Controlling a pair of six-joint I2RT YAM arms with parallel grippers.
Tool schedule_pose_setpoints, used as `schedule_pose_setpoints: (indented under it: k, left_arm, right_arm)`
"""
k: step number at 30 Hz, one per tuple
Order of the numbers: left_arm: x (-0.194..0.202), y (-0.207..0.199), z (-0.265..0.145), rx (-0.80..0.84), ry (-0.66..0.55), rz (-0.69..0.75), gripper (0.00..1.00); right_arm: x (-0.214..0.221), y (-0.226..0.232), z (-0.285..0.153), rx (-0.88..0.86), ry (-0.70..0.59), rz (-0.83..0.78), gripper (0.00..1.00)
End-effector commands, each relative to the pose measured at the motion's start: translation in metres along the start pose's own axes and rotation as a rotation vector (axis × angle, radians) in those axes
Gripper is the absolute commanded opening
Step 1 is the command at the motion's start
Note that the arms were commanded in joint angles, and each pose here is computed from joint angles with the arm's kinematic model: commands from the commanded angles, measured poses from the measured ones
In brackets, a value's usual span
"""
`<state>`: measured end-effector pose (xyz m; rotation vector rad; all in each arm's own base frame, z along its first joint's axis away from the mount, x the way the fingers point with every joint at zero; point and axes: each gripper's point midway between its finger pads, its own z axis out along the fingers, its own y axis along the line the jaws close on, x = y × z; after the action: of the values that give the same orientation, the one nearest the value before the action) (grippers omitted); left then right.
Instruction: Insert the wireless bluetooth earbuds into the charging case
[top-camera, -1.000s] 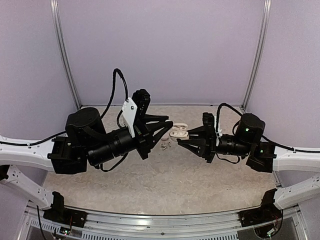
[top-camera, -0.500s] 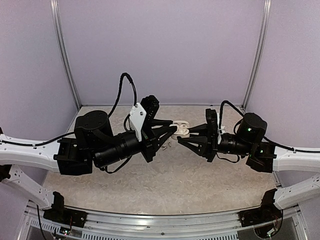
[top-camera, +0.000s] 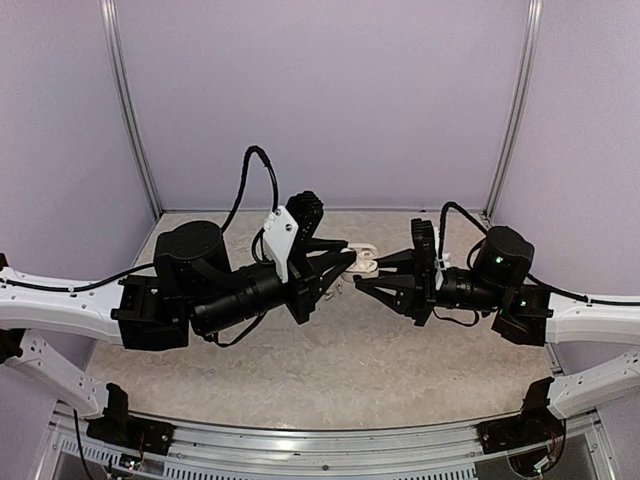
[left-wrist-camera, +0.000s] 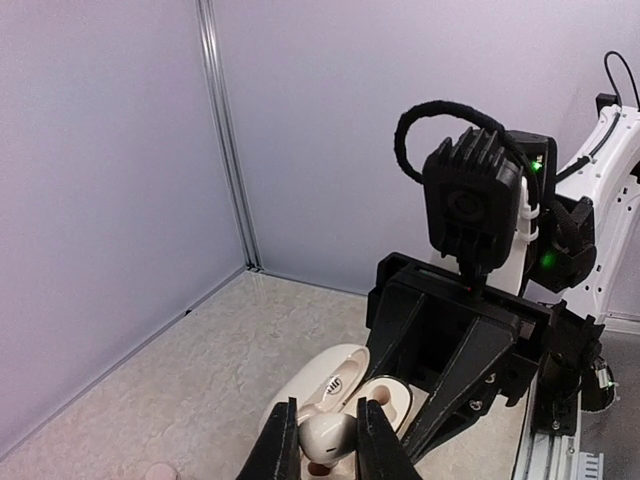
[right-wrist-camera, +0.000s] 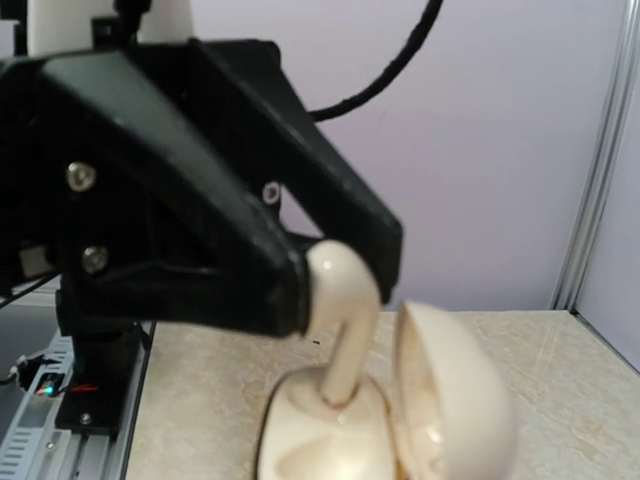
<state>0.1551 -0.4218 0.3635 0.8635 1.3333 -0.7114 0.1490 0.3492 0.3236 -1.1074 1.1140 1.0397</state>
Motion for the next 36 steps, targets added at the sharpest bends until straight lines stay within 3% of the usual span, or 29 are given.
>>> schedule_pose_setpoints:
  k: [1,30,36]
  left_arm:
    - [-0.007,0.009,0.001,-0.037,-0.006,0.010,0.08]
    - [0.027,-0.009,0.006,-0.008,0.104,0.153,0.06]
    - [0.024,-0.010,0.005,0.001,0.098,0.134,0.15]
  right_arm:
    - [-0.027,0.005,-0.002,-0.015,-0.073,-0.026,0.00]
    - [-0.041,-0.007,-0.005,0.051,-0.113,0.047,0.00]
    - [-0.041,-0.005,-0.006,0.049,-0.109,0.017,0.00]
